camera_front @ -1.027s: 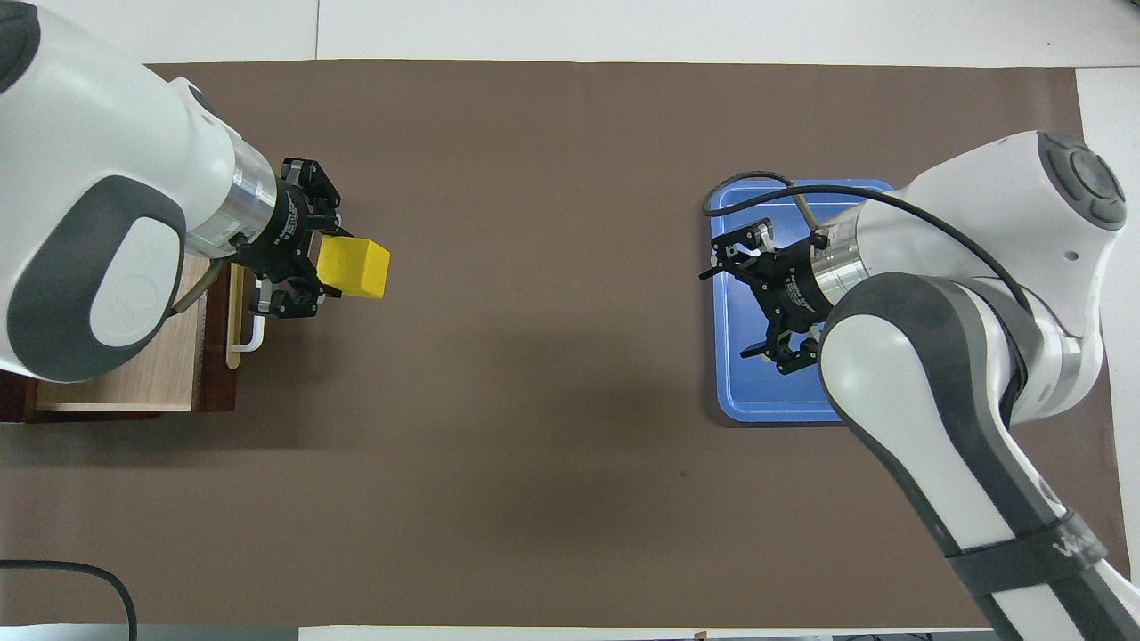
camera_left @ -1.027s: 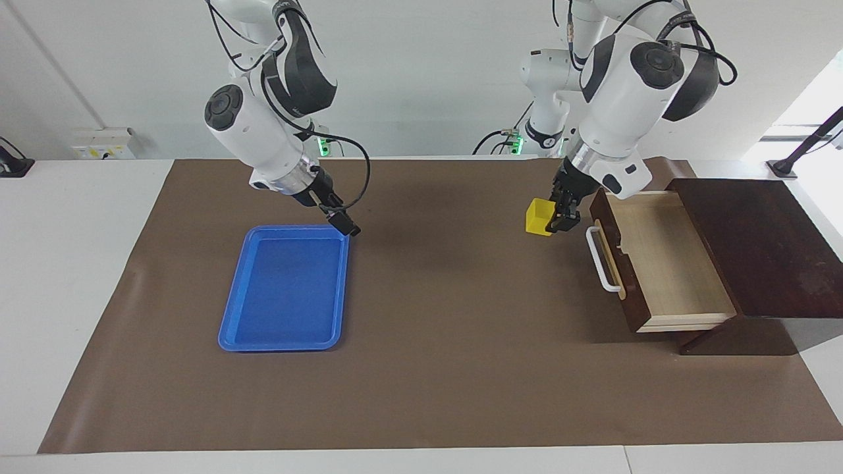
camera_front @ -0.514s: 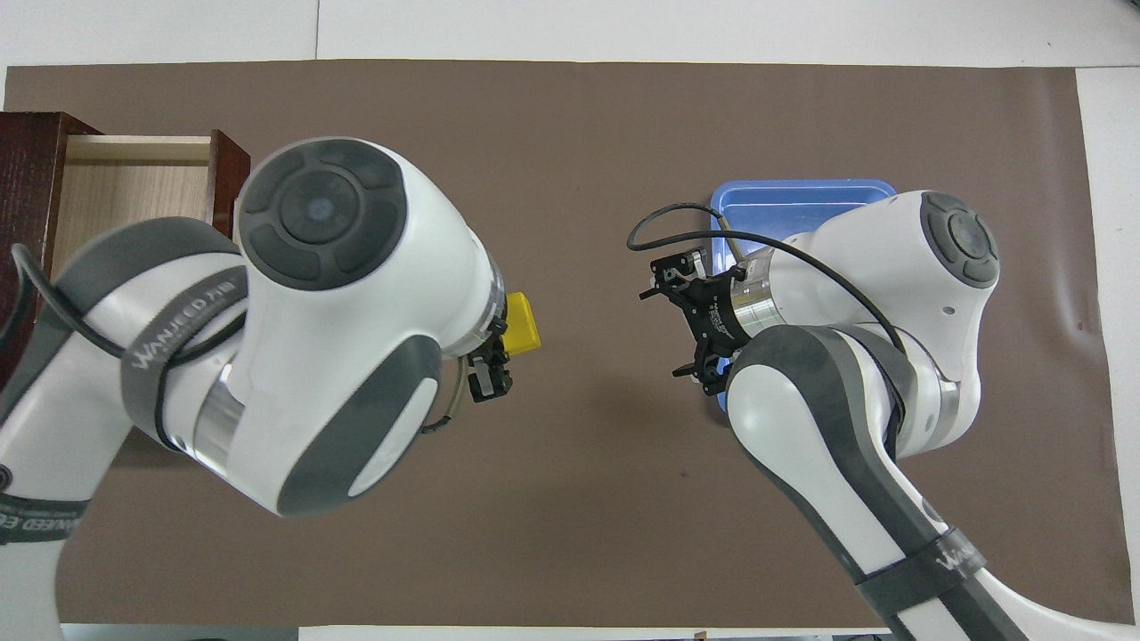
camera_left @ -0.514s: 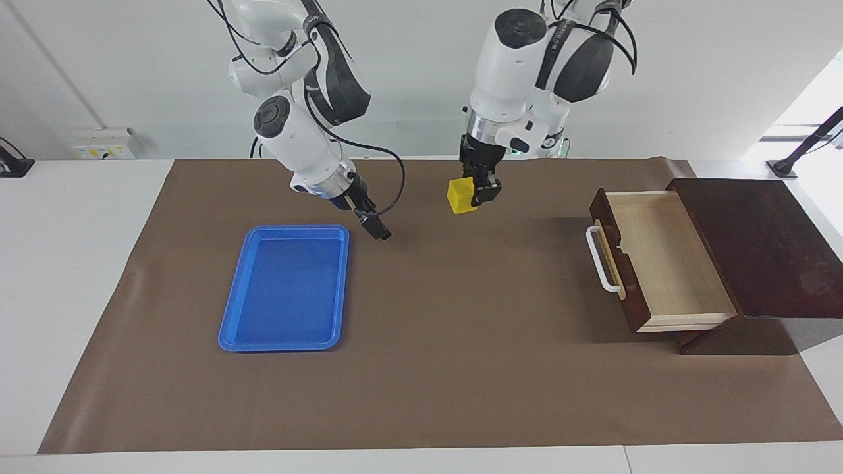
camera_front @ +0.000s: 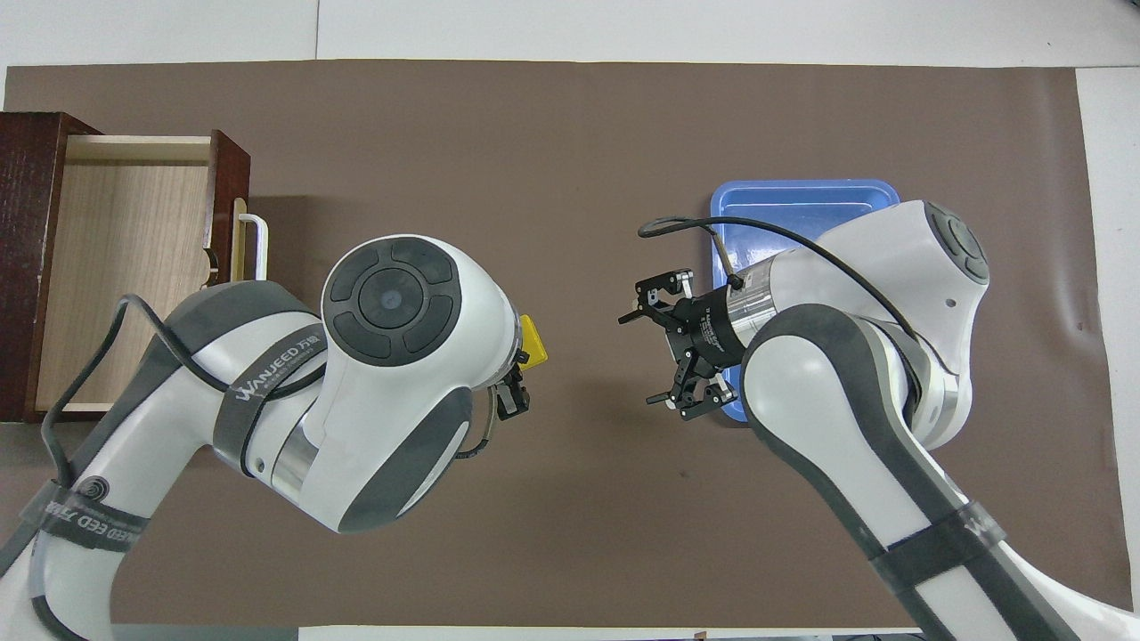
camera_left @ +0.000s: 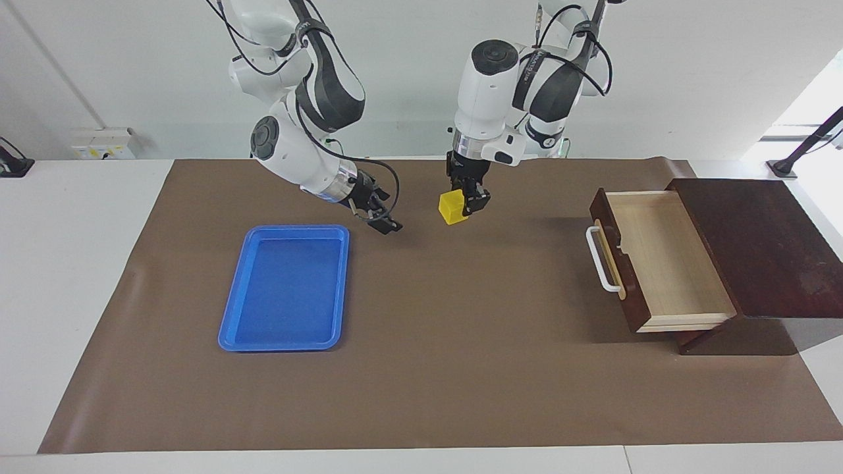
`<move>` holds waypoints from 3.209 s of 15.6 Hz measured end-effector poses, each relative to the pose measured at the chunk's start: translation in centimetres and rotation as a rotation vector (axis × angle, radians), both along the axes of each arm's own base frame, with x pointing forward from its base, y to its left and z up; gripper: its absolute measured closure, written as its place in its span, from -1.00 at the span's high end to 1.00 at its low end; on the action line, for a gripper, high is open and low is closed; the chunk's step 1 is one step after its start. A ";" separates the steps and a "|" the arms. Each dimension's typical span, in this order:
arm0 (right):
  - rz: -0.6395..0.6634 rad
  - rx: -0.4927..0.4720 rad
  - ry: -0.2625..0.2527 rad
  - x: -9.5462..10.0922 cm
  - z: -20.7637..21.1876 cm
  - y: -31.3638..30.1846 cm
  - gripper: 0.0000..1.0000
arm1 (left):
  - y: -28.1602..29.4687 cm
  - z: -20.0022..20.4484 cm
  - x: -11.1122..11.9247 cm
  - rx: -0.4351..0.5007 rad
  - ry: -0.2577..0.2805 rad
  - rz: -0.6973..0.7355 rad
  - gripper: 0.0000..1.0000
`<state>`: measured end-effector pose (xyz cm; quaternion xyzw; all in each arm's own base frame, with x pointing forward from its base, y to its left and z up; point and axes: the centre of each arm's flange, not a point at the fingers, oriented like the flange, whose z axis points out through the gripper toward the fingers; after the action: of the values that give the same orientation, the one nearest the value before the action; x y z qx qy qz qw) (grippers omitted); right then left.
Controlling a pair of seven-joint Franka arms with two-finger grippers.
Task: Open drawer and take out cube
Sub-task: 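Carry the cube toward the right gripper while the right gripper reaches it, then close the right gripper on the cube and open the left gripper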
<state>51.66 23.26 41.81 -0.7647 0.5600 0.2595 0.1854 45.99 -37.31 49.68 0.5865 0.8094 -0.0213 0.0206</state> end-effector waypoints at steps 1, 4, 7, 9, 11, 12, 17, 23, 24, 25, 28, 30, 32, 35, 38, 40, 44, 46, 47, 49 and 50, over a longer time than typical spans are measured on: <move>0.003 0.000 0.003 -0.1 -0.2 0.1 1.00 | 0.0 0.0 0.1 -0.002 -0.006 0.004 0.10; -0.008 0.017 0.013 0.0 -1.1 0.1 1.00 | 0.0 0.0 0.3 -0.012 -0.022 0.008 0.10; -0.047 0.076 0.038 1.3 -2.2 1.1 1.00 | -0.1 -0.1 0.3 -0.012 -0.027 0.004 0.10; -0.048 0.099 0.050 2.2 -2.7 3.0 1.00 | -0.1 -0.6 0.3 0.009 -0.036 -0.010 0.10; -0.052 0.101 0.047 3.4 -2.7 5.0 1.00 | -0.5 -1.0 0.2 0.023 -0.041 -0.032 0.10; -0.049 0.104 0.044 3.9 -2.6 5.8 1.00 | -0.6 -1.1 0.1 0.026 -0.041 -0.045 0.10; -0.011 0.106 0.043 4.0 -3.1 8.8 1.00 | -0.8 -1.1 0.0 0.028 -0.042 -0.082 0.10; 0.018 0.104 0.043 2.7 -2.9 11.3 1.00 | -0.8 -1.2 0.0 0.029 -0.043 -0.088 0.10; 0.021 0.104 0.043 2.6 -2.9 11.4 1.00 | -0.8 -1.2 0.0 0.029 -0.043 -0.088 0.10; 0.022 0.104 0.042 2.6 -2.8 11.5 1.00 | -0.8 -1.2 0.0 0.029 -0.043 -0.088 0.10; 0.020 0.108 0.036 2.5 -2.1 11.6 1.00 | -0.8 -1.2 0.0 0.029 -0.043 -0.089 0.10; 0.018 0.111 0.031 2.4 -1.5 11.5 1.00 | -0.8 -1.2 0.0 0.030 -0.042 -0.089 0.10; 0.018 0.113 0.027 2.3 -1.2 11.5 1.00 | -0.8 -1.2 -0.1 0.030 -0.042 -0.089 0.10; 0.017 0.112 0.030 2.3 -1.3 11.5 0.96 | -0.8 -1.2 -0.1 0.030 -0.042 -0.090 0.10; 0.015 0.109 0.035 2.2 -1.6 11.3 0.95 | -0.8 -1.2 -0.1 0.031 -0.042 -0.090 0.10; 0.012 0.107 0.038 2.2 -1.7 11.2 0.95 | -0.8 -1.3 -0.1 0.031 -0.042 -0.090 0.10; 0.011 0.105 0.040 2.2 -1.8 11.2 0.91 | -0.8 -1.3 -0.1 0.031 -0.042 -0.090 0.10; -0.007 0.102 0.042 2.3 -1.7 11.1 0.56 | -0.8 -1.4 -0.2 0.034 -0.038 -0.091 0.10; -0.020 0.101 0.042 2.5 -1.6 11.0 0.35 | -0.9 -1.4 -0.3 0.035 -0.036 -0.095 0.10; -0.019 0.101 0.036 2.6 -1.6 10.8 0.13 | -1.0 -1.5 -0.4 0.035 -0.034 -0.102 0.10; -0.020 0.101 0.036 2.6 -1.6 10.8 0.13 | -1.0 -1.5 -0.4 0.035 -0.034 -0.102 0.10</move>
<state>54.22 34.09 40.25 -0.7440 0.5568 0.2994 0.2163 45.58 -38.31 48.21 0.6276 0.7782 0.0020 0.0230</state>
